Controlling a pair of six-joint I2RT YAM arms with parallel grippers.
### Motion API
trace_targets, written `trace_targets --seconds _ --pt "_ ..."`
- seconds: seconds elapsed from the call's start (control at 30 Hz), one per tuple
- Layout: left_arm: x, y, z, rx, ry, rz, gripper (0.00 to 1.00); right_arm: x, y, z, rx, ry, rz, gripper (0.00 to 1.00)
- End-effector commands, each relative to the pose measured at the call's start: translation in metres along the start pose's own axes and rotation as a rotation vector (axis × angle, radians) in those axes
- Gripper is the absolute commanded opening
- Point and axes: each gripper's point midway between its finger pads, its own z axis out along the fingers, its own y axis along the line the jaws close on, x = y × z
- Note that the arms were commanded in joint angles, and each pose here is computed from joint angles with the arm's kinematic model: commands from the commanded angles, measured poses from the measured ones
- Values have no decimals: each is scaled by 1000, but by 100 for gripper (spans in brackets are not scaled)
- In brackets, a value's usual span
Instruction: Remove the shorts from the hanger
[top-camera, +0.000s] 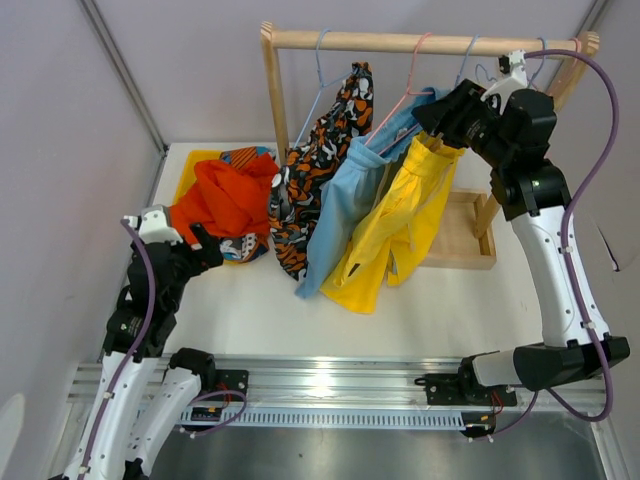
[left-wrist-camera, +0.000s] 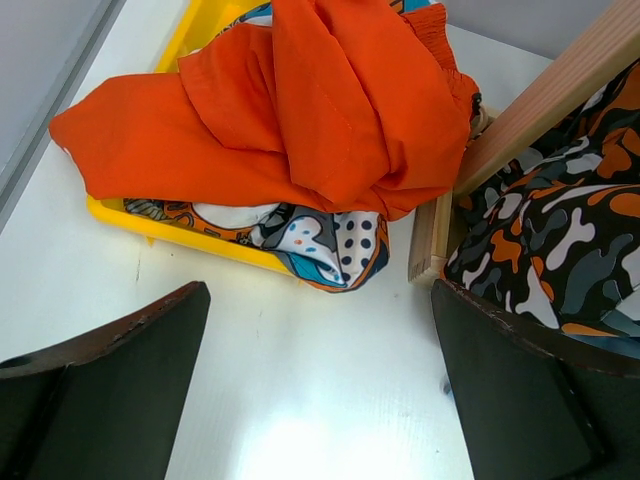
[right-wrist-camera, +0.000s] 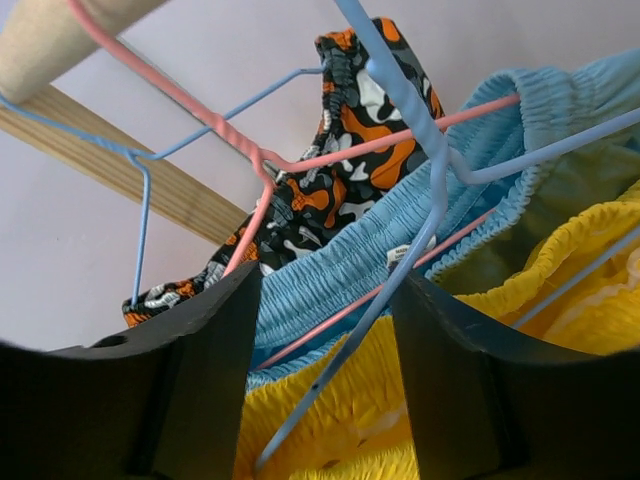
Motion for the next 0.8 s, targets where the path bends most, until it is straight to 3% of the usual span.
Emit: trace_targets --seconds 0.0,0.03,0.07,0.1,0.2,0.4,0.43,0.63,0.67,0.77 --pt "-5 -9 2 47 -23 14 99 -24 16 0 -29 -73 -37 55" --pt "-5 -9 2 46 -22 15 99 -25 18 0 -32 -75 -38 50" --pt "-5 -9 3 49 -21 18 99 -26 18 0 -30 -74 -37 32" --pt "-5 -10 3 51 -23 17 99 -26 18 0 -29 -75 -36 22" --pt "-8 -23 -2 129 -33 26 99 -31 21 -8 -21 -88 -44 0" --pt "-38 -76 -29 401 -72 26 99 -49 40 -42 -37 -142 -63 0" --pt "-61 -89 -42 451 -112 21 99 -52 44 -46 -47 -151 -65 0" --pt "-113 -182 -108 893 -169 89 99 -77 74 -77 -97 -203 -70 0" --pt "-113 -207 -115 967 -135 110 99 -79 78 -80 -106 -206 -63 0" --pt "-123 -250 -143 1085 -145 162 99 -84 86 -88 -122 -213 -53 0"
